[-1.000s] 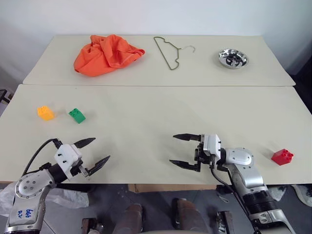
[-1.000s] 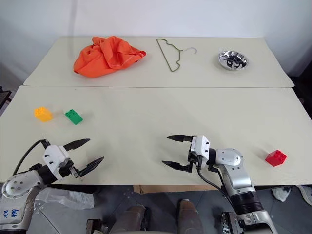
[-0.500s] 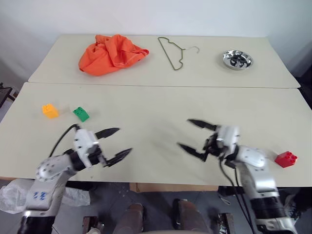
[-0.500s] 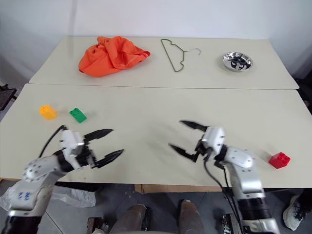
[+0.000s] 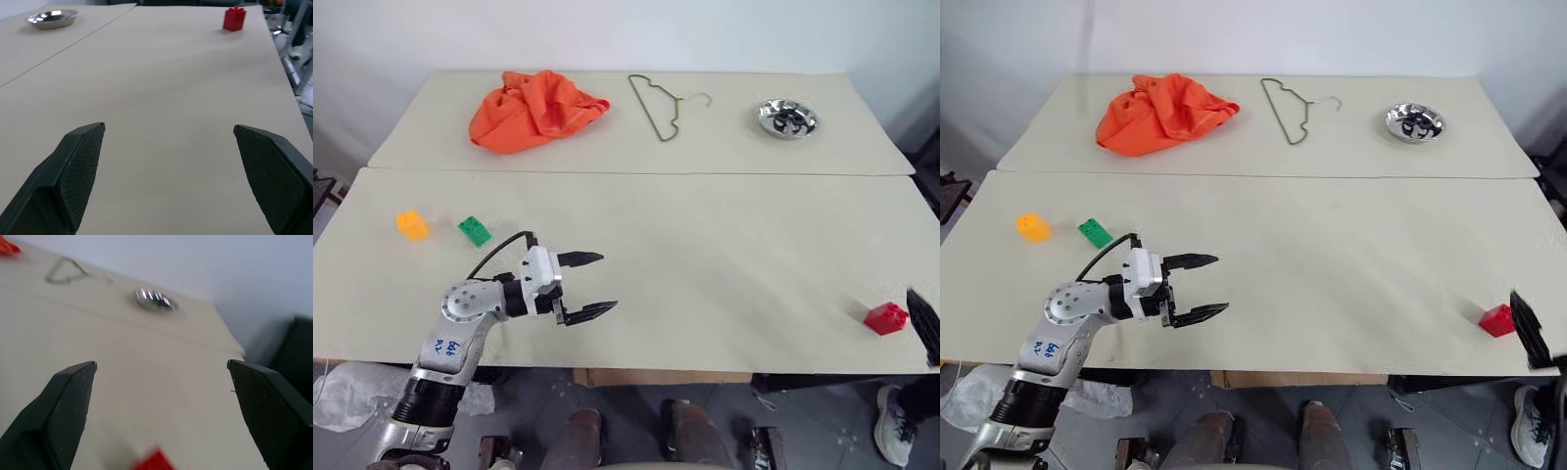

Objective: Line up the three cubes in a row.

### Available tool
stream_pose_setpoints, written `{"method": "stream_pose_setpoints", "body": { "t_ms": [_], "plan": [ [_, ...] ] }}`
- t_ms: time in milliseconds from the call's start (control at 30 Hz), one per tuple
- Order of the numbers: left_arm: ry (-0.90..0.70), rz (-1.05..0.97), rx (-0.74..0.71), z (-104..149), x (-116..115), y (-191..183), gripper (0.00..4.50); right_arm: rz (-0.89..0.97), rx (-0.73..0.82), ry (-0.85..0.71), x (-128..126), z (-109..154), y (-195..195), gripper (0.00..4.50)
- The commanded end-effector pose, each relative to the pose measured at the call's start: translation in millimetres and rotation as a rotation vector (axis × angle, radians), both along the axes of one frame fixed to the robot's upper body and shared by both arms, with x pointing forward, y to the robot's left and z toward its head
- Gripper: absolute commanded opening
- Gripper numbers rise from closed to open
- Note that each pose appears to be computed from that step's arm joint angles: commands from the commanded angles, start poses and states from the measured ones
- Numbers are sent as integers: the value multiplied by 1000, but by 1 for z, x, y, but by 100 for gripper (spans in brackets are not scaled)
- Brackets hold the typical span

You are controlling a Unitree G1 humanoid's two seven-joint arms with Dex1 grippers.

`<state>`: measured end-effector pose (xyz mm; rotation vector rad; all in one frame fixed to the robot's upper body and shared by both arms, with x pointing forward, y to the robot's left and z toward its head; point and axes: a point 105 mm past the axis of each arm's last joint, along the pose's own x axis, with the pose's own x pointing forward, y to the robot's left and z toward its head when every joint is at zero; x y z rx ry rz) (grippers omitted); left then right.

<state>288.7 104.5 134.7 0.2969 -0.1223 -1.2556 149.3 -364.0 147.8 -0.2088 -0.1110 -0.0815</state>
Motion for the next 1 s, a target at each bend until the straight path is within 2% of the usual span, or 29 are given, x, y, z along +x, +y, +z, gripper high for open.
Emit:
{"method": "stream_pose_setpoints", "body": {
  "t_ms": [33, 200, 367, 433, 600, 700, 1000],
  "plan": [
    [-25, -29, -5, 3, 1, -6, 449, -56, 25, 21, -17, -3, 2, 450],
    [-22, -53, -13, 0, 0, -10, 449, -77, 67, 30, -15, 0, 13, 450],
    [-22, -61, -13, -4, 2, -10, 449, -127, 266, 140, 13, 12, 18, 450],
    [-23, -63, -12, -3, 2, -10, 449, -151, 323, 229, 26, 12, 20, 450],
    [-21, -60, 3, -4, -1, -6, 449, -301, 273, 331, 51, 13, 11, 450],
    [-19, -49, 9, -4, -4, -3, 449, -398, 307, 336, 64, 9, 6, 450],
    [-19, -22, 30, -2, -11, 5, 449, -548, 311, 451, 77, -20, -1, 450]
  ]
}}
